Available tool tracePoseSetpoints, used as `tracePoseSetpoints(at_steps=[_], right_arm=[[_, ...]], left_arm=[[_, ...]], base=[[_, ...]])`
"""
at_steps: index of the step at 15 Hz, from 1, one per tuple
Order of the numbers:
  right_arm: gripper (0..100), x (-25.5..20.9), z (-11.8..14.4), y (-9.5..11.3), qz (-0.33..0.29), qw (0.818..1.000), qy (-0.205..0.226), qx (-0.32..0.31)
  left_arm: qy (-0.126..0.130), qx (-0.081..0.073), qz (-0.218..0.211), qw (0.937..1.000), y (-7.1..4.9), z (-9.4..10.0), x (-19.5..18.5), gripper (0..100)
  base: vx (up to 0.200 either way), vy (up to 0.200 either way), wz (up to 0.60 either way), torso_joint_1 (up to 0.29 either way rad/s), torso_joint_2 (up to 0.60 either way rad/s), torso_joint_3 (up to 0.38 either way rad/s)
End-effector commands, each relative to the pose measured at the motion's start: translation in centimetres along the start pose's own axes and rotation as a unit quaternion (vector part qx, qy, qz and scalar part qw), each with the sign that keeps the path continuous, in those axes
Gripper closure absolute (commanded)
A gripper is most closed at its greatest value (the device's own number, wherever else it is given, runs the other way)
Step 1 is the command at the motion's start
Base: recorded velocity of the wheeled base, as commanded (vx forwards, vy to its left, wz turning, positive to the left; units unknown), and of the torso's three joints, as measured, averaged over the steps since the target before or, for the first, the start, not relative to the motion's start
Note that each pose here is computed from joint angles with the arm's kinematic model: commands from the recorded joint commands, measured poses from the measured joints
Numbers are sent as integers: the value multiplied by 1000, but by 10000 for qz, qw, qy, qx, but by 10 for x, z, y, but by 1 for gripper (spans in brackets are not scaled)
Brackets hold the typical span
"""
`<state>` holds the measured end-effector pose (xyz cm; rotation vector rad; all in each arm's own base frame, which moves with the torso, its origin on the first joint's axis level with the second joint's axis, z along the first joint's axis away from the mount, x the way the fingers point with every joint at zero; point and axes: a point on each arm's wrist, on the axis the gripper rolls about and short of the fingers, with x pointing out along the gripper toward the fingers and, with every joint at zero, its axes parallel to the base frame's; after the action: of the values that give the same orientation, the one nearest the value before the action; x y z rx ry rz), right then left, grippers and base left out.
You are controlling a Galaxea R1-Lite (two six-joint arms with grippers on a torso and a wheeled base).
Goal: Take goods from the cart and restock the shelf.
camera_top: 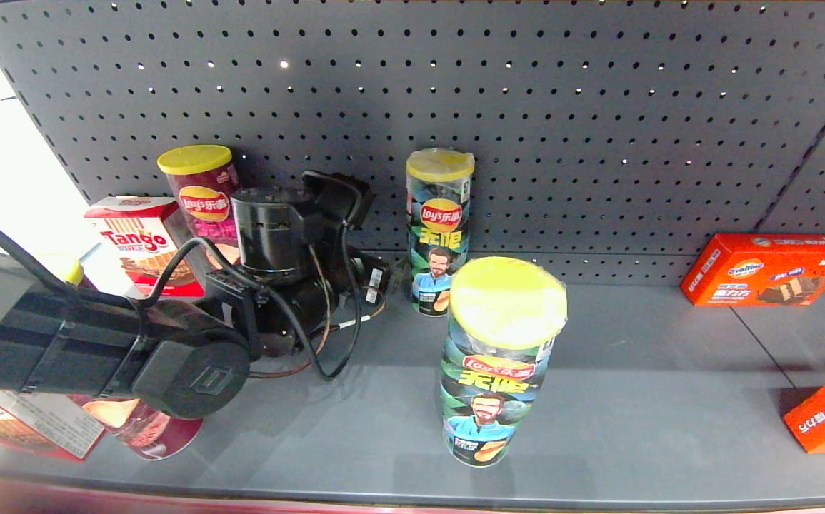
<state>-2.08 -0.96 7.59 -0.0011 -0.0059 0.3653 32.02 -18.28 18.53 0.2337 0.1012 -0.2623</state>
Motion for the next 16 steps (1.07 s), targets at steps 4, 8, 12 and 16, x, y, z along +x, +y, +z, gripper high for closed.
tracePoseSetpoints(at_steps=[4, 8, 12, 16], right_arm=[[0, 0, 0, 0, -1, 10000, 5, -4], [0, 0, 0, 0, -1, 10000, 5, -4], [0, 0, 0, 0, -1, 10000, 5, -4], [0, 0, 0, 0, -1, 10000, 5, -4]], left_arm=[[47, 17, -22, 10000, -3, -4, 4, 0], [36, 32, -74, 10000, -7, -3, 3, 0], [26, 31, -119, 9999, -10, -2, 2, 0], [111, 58, -173, 9998, -14, -3, 4, 0]], base=[[0, 0, 0, 0, 0, 0], [0, 0, 0, 0, 0, 0], [0, 0, 0, 0, 0, 0], [0, 0, 0, 0, 0, 0]])
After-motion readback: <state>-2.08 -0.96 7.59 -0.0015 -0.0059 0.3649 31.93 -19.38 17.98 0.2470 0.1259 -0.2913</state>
